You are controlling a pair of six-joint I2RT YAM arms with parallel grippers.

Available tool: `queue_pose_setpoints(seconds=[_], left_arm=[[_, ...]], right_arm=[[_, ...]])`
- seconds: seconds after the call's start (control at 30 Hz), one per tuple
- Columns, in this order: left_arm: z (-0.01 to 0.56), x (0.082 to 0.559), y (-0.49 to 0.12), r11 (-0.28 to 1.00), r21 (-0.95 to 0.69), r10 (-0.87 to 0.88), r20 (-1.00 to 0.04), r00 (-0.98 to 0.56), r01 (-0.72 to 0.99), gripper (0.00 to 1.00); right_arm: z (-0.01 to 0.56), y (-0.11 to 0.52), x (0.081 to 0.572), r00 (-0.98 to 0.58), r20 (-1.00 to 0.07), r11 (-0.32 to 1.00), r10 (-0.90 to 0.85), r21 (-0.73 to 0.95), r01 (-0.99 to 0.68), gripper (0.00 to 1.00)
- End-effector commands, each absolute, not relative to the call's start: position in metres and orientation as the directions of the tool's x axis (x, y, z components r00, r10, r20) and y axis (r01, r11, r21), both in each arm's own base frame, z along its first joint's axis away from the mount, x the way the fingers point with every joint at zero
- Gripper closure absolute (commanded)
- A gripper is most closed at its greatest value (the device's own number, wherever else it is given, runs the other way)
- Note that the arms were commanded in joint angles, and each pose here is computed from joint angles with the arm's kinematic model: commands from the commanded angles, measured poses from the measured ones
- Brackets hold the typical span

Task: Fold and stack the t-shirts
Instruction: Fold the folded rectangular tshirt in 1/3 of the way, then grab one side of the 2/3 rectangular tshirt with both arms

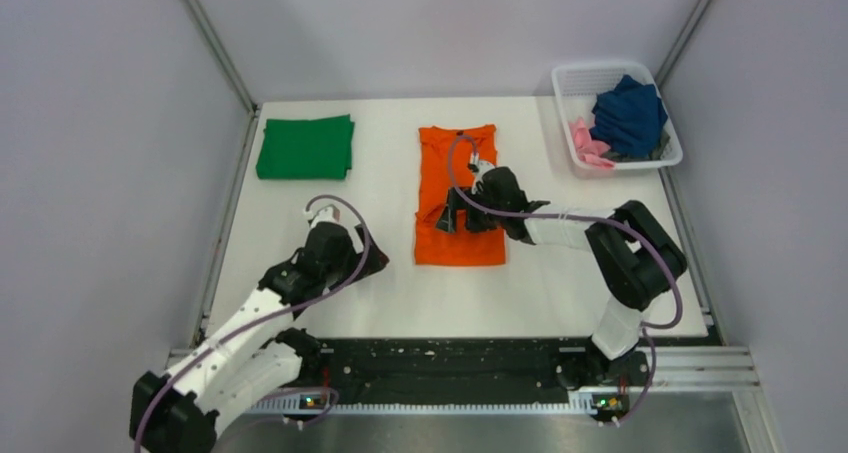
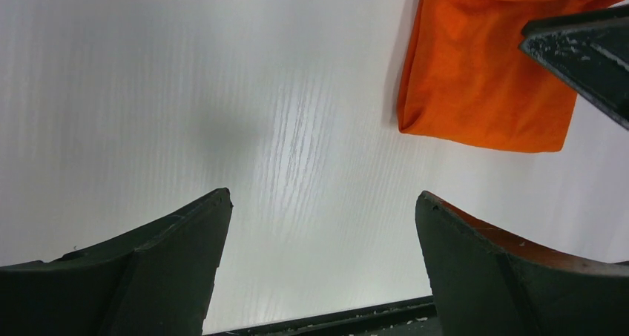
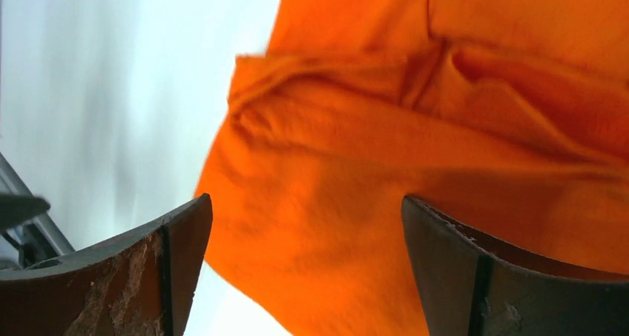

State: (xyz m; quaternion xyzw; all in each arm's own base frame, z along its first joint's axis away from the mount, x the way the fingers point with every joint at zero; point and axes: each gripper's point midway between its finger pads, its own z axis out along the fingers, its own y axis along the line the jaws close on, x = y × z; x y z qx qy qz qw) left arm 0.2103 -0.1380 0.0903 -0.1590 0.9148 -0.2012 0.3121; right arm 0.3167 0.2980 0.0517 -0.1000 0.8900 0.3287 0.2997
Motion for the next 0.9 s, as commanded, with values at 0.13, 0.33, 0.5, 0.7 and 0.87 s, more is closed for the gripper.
queue_pose_setpoints(seconds=[0.13, 0.33, 0.5, 0.7, 0.87], left_arm=[[0.093, 0.188, -0.119, 0.845, -0.503, -0.469, -0.538, -0.701, -0.179, 0.01], [0.101, 0.193, -0.13, 0.832, -0.537, -0.466, -0.534, -0.706, -0.143, 0.01], [0.104, 0.211, -0.154, 0.811, -0.58, -0.448, -0.523, -0.726, -0.082, 0.01], [0.096, 0.241, -0.199, 0.755, -0.653, -0.44, -0.427, -0.79, -0.068, 0.08], [0.073, 0.256, -0.221, 0.751, -0.655, -0.407, -0.353, -0.842, -0.088, 0.36]], right_arm=[[0.108, 0.321, 0.413, -0.618, -0.781, 0.828, 0.094, 0.406, -0.387, 0.03], [0.139, 0.299, 0.441, -0.564, -0.819, 0.9, 0.108, 0.322, -0.295, 0.03], [0.151, 0.267, 0.39, -0.585, -0.801, 0.897, 0.13, 0.346, -0.274, 0.01], [0.114, 0.192, 0.31, -0.622, -0.733, 0.916, 0.275, 0.397, -0.063, 0.01], [0.089, 0.164, 0.266, -0.615, -0.686, 0.868, 0.388, 0.497, -0.008, 0.01]])
